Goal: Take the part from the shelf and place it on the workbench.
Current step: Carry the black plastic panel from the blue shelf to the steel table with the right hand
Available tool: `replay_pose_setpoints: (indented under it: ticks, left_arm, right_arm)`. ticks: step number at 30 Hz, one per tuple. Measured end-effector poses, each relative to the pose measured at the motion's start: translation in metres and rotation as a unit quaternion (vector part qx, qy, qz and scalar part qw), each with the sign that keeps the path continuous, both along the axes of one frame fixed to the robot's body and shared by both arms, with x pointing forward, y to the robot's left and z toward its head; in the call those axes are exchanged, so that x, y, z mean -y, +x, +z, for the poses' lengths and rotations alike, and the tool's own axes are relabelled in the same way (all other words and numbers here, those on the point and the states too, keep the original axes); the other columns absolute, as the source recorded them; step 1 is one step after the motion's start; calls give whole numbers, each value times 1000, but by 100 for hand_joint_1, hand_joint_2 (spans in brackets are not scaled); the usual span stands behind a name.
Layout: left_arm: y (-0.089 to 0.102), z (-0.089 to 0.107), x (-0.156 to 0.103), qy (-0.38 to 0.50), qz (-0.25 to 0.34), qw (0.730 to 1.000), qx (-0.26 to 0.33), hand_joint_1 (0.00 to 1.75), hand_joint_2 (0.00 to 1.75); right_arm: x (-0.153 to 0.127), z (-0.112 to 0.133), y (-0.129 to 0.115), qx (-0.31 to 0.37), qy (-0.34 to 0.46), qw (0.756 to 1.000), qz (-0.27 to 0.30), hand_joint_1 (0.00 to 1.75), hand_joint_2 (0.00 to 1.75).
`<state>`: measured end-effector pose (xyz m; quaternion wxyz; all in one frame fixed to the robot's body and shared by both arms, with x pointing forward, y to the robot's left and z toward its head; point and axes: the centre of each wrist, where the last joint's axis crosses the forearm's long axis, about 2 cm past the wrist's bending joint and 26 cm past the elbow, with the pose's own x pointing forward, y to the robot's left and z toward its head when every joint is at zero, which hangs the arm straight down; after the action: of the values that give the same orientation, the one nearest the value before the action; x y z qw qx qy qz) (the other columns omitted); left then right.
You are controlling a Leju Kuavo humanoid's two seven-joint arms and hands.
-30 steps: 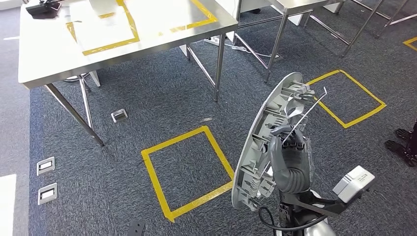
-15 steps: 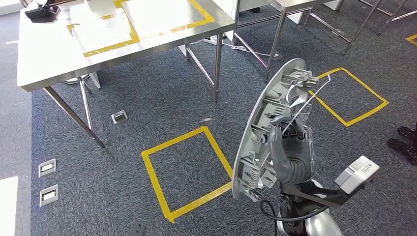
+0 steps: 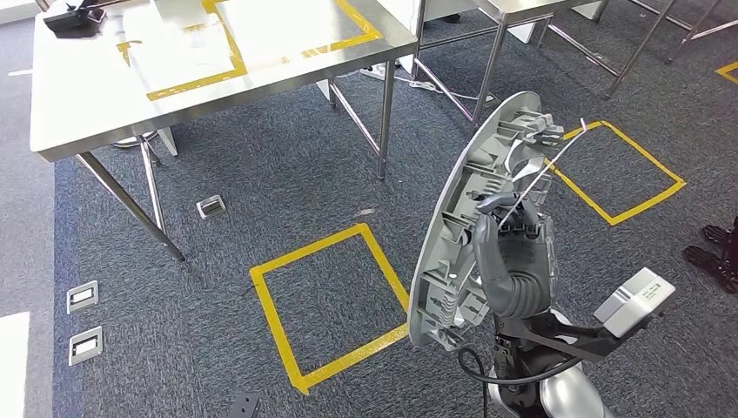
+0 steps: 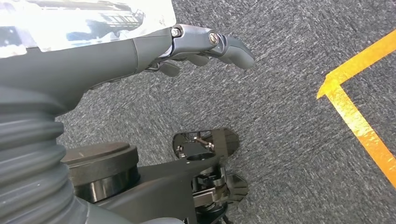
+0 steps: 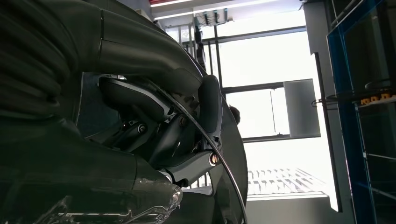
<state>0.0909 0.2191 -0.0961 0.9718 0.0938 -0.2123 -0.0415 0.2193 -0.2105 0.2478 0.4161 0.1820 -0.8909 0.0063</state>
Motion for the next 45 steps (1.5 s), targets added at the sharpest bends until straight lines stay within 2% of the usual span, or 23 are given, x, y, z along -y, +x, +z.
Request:
replay_pose_setpoints:
  ticks: [45]
  left_arm:
    - [-1,0,0,-8,-1,1000,-10,0,175]
  right_arm:
    - [-3,-5,3,-11,-6,1000,12,175,175]
